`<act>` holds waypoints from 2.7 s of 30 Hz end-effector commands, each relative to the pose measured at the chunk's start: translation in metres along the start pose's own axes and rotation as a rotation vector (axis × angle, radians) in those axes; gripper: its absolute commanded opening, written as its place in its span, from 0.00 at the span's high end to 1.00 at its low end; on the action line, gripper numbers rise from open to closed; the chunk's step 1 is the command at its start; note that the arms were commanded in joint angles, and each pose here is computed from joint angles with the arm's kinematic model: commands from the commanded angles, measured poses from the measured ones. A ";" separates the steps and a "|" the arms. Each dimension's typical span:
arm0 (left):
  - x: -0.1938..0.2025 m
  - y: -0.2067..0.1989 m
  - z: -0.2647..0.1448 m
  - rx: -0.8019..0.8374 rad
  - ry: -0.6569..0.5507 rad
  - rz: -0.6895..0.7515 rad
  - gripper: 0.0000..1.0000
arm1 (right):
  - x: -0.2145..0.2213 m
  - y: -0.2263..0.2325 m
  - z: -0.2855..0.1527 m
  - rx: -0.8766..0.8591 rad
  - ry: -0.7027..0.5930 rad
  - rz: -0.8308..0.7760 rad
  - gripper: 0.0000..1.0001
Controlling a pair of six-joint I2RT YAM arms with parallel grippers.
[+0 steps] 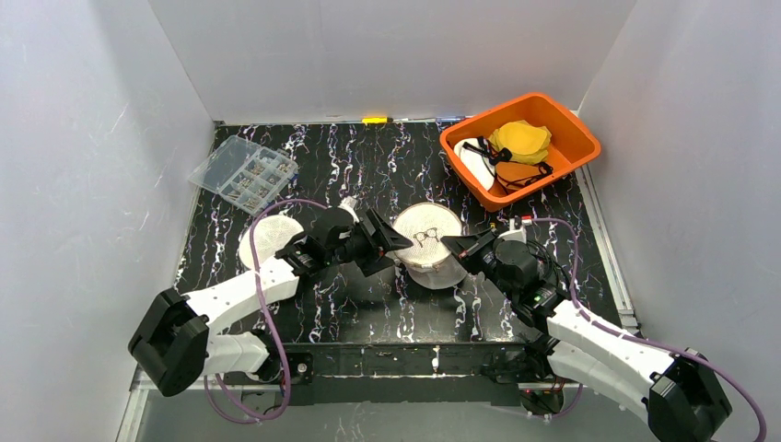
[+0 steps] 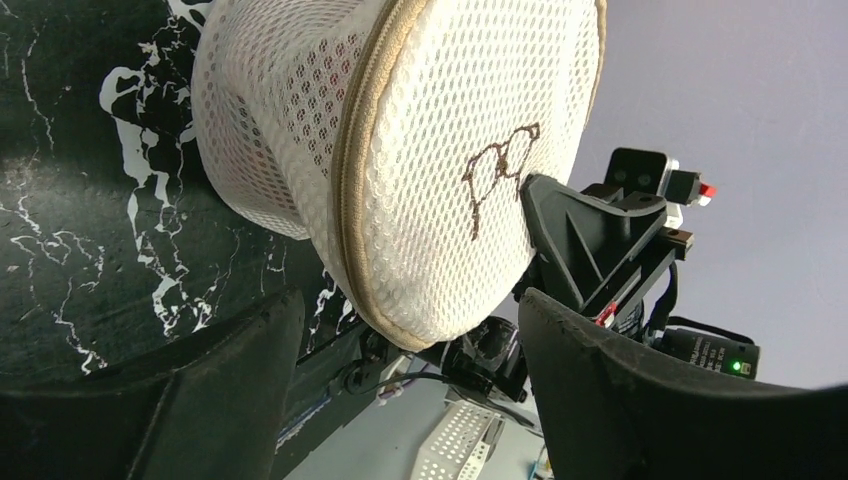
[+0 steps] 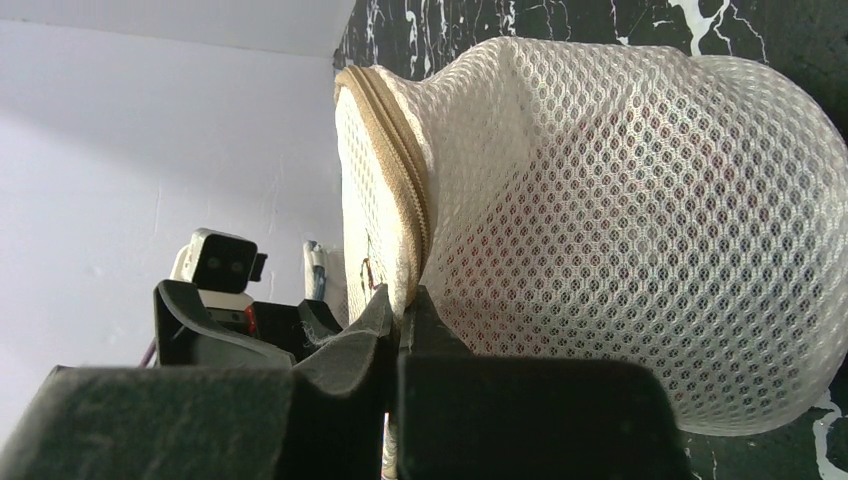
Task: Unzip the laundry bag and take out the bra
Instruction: Adjust the laundry bag at the center of the board.
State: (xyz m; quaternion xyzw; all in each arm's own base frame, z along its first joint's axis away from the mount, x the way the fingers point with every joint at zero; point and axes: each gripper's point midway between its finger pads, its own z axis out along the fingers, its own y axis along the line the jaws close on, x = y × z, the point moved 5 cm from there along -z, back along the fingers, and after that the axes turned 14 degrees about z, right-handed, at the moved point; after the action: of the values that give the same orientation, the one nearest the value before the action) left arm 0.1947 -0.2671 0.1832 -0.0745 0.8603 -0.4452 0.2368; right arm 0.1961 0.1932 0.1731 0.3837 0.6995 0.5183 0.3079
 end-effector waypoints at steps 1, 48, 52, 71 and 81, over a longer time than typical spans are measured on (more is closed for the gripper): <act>-0.004 -0.009 0.004 0.029 -0.034 -0.029 0.26 | -0.005 0.027 -0.002 -0.079 -0.050 0.050 0.99; -0.057 -0.025 -0.042 0.324 0.277 0.287 1.00 | 0.014 0.079 -0.055 -0.176 0.267 -0.781 0.01; -0.056 -0.022 -0.038 0.352 0.302 0.277 1.00 | 0.014 0.056 -0.043 -0.093 0.262 -0.742 0.01; -0.085 0.015 -0.032 0.073 0.128 0.101 1.00 | -0.036 0.029 -0.044 0.007 -0.133 -0.643 0.01; -0.093 -0.001 -0.048 0.151 0.082 0.085 1.00 | -0.030 0.037 -0.020 0.120 -0.077 -0.729 0.01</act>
State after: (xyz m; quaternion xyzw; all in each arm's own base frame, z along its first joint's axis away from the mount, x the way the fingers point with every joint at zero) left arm 0.2592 -0.2009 0.2098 -0.0077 0.8595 -0.4678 0.2058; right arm 0.1946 0.1655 0.1934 0.1358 0.8293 0.3160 0.4405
